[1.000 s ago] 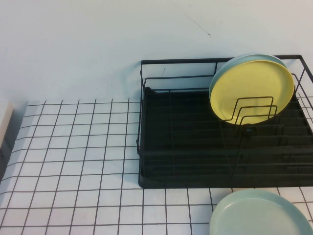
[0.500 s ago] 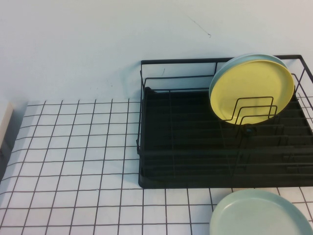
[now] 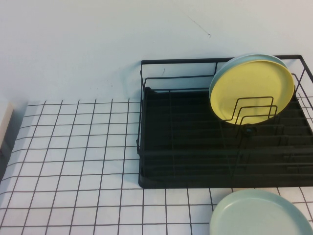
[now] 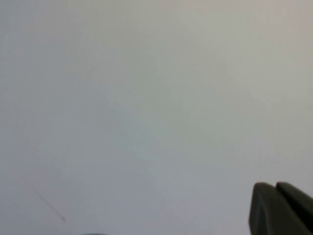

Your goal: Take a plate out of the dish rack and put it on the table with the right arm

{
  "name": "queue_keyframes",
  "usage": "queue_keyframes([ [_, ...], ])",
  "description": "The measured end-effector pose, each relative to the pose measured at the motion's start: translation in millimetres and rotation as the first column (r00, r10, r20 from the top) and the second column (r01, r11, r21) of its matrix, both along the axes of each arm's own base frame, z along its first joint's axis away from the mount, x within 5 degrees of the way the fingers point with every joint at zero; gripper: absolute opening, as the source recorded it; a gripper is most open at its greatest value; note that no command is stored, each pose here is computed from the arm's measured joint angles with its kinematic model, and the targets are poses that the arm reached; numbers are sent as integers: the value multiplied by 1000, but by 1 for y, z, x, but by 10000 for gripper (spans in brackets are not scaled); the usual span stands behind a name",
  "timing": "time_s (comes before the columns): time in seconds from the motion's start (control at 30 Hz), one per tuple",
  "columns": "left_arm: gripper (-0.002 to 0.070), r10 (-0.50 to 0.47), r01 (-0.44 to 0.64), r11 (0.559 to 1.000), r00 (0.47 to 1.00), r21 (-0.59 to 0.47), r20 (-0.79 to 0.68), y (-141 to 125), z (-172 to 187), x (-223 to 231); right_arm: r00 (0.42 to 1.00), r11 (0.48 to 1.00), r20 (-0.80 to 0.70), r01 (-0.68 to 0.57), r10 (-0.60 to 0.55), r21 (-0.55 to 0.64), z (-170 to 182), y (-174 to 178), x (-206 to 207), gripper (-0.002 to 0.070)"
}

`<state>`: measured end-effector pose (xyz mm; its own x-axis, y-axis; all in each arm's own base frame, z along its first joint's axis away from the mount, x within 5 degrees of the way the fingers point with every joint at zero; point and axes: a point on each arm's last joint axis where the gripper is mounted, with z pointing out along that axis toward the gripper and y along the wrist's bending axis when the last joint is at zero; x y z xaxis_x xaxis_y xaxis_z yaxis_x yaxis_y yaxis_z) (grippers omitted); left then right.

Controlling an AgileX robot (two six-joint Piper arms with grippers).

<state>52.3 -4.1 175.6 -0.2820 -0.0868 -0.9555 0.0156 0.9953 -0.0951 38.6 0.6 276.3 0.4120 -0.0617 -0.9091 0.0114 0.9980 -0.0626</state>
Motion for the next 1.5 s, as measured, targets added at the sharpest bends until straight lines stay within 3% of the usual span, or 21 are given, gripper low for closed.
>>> queue_keyframes([
  [0.13,-3,0,0,1000,1000,0,0,0,0,0,980,1000,-200,-5,6,3,25,0,-4,-4],
  [0.23,-3,0,0,1000,1000,0,0,0,0,0,918,1000,-396,-8,1,-14,33,1,7,-4],
  [0.47,-3,-1,1,1000,1000,4,0,0,0,0,691,981,-722,-115,-36,-159,40,5,53,-4],
  [0.63,-3,-1,1,1000,1000,4,0,0,0,0,532,889,-845,-362,-49,-280,37,15,101,-4],
  [0.73,-3,-1,1,1000,1000,4,0,0,0,0,519,803,-854,-494,-36,-334,34,22,131,-4],
  [0.9,-3,-1,1,1000,1000,4,0,0,0,0,573,720,-818,-583,35,-378,29,32,182,20],
  [0.97,-3,-1,1,1000,1000,4,0,0,0,0,592,692,-804,-602,53,-398,26,35,204,77],
  [1.1,-3,-1,1,1000,1000,4,0,0,0,0,605,659,-793,-625,70,-419,22,38,244,266],
  [1.2,-3,-1,1,1000,1000,4,0,0,0,0,607,616,-792,-646,57,-451,14,39,272,349],
  [1.37,-3,-1,1,1000,1000,4,0,0,0,0,616,546,-788,-670,29,-503,1,39,315,377],
  [1.5,-3,-1,1,1000,1000,4,0,0,0,0,619,553,-784,-666,37,-500,-6,40,344,378],
])
